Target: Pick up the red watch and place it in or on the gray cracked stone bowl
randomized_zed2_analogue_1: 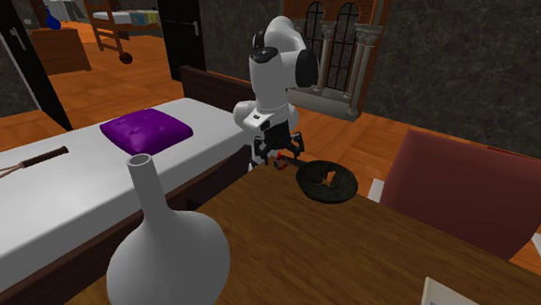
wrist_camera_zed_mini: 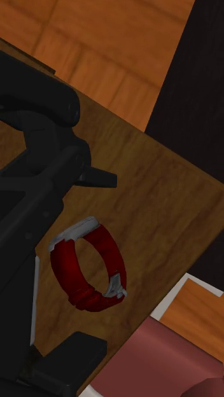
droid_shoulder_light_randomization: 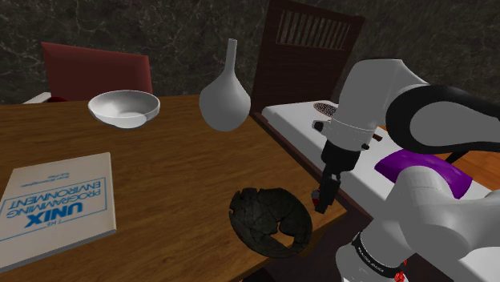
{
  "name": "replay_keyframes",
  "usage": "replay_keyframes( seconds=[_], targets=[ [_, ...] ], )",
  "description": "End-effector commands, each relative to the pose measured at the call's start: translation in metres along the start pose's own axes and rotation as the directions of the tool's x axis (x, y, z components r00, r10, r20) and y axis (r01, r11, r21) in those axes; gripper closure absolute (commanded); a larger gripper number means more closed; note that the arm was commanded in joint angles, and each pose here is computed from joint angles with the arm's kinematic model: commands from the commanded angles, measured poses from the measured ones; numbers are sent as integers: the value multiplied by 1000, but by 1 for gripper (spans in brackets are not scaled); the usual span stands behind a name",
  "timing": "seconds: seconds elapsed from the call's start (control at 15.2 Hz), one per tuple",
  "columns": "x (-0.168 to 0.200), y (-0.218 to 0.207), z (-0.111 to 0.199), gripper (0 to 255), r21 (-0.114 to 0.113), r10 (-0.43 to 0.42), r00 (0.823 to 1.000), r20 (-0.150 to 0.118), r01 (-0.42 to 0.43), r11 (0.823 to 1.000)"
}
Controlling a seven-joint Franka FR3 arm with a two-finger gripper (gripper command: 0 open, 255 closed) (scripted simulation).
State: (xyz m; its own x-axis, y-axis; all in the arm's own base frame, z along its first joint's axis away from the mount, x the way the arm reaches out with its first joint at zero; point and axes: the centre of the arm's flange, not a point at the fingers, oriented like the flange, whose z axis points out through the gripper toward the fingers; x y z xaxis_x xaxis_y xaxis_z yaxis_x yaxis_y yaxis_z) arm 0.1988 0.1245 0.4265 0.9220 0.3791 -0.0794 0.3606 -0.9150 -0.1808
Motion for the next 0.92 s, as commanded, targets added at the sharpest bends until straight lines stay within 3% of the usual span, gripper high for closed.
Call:
replay_keyframes(
  seconds=[0.0,0.2,0.26,0.86],
  targets=[
    [0,0,1,0,0,0,1000,0,0,1000],
    [0,0,1,0,0,0,1000,0,0,1000],
    [0,0,1,255,0,0,1000,0,0,1000],
    [0,0,1,255,0,0,1000,0,0,1000]
  ],
)
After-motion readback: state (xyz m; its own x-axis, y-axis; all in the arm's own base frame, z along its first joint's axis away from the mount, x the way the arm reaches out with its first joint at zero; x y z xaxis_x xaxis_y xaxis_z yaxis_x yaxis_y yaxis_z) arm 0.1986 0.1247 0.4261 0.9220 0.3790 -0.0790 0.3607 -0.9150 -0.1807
